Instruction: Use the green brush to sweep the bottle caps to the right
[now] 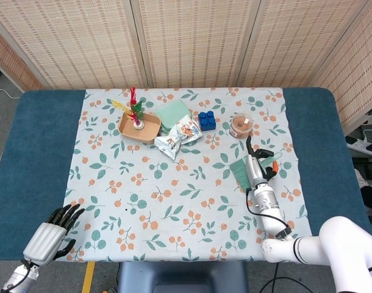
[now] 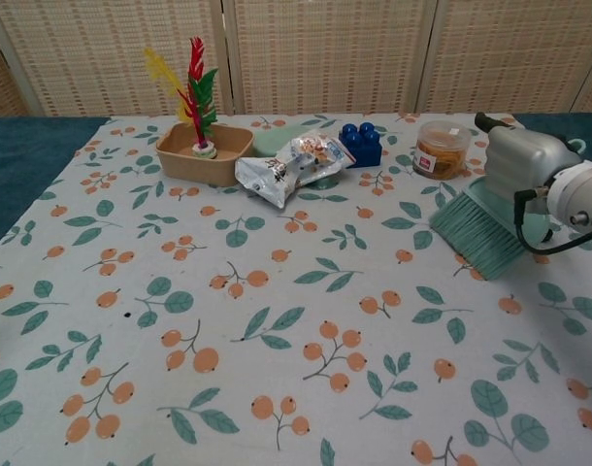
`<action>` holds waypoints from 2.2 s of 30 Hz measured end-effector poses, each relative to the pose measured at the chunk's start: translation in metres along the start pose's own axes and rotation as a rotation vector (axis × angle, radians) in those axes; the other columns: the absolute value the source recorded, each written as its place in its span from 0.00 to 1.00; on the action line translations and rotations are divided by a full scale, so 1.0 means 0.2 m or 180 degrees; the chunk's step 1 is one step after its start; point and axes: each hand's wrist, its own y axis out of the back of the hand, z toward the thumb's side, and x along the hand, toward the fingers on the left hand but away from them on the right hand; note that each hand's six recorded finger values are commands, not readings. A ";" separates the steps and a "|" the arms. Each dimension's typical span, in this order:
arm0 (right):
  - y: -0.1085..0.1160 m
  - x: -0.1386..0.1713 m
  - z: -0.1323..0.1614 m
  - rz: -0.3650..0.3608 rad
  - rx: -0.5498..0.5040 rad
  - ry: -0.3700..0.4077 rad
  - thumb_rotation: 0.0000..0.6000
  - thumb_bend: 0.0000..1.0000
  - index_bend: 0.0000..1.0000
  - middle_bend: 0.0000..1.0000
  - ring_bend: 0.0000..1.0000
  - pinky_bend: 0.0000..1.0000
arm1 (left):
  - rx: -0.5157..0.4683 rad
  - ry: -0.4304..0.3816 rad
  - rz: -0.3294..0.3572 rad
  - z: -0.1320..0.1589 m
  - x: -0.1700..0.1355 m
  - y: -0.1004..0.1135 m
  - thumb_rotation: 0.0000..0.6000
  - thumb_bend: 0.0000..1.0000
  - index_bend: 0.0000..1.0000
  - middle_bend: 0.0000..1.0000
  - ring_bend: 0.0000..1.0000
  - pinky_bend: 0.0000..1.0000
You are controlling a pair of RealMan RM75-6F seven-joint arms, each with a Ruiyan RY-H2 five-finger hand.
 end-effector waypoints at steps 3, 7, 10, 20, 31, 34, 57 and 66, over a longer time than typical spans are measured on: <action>-0.07 -0.02 0.00 0.0076 0.0081 -0.0017 1.00 0.44 1.00 0.83 0.57 0.00 | 0.0014 0.0001 -0.0003 0.00 0.00 0.00 1.00 0.39 0.00 0.00 0.00 0.12; -0.18 -0.03 -0.02 0.0191 0.0174 -0.0058 1.00 0.44 1.00 0.83 0.57 0.00 | 0.0024 0.0012 -0.0020 0.01 0.01 -0.01 1.00 0.39 0.00 0.00 0.00 0.12; -0.26 -0.04 -0.03 0.0273 0.0236 -0.0057 1.00 0.44 1.00 0.83 0.57 0.00 | 0.0032 0.0019 -0.0031 0.01 0.01 -0.02 1.00 0.39 0.00 0.00 0.00 0.12; -0.49 -0.02 0.01 0.0466 0.0317 -0.0013 1.00 0.44 1.00 0.83 0.57 0.00 | 0.0032 0.0045 -0.0022 0.00 0.02 -0.02 1.00 0.39 0.00 0.00 0.00 0.12; -0.59 0.06 -0.22 0.0388 -0.0936 -0.0272 1.00 0.44 1.00 0.83 0.57 0.00 | 0.0028 -0.0029 -0.0010 0.04 0.01 -0.01 1.00 0.39 0.00 0.00 0.00 0.12; -0.53 0.13 -0.23 0.0281 -0.1649 -0.0243 1.00 0.44 1.00 0.83 0.57 0.00 | 0.0015 -0.0045 0.0003 0.04 0.01 -0.01 1.00 0.39 0.00 0.00 0.00 0.12; 0.24 0.51 0.21 -0.0165 -0.3775 0.0413 1.00 0.44 0.69 0.70 0.52 0.00 | -0.0041 -0.0115 -0.0020 0.04 -0.02 0.00 1.00 0.39 0.00 0.00 0.00 0.12; 0.24 0.54 0.27 -0.0065 -0.3417 0.0398 1.00 0.33 0.00 0.12 0.18 0.00 | -0.0080 -0.0114 -0.0043 0.03 -0.03 0.00 1.00 0.39 0.00 0.00 0.00 0.12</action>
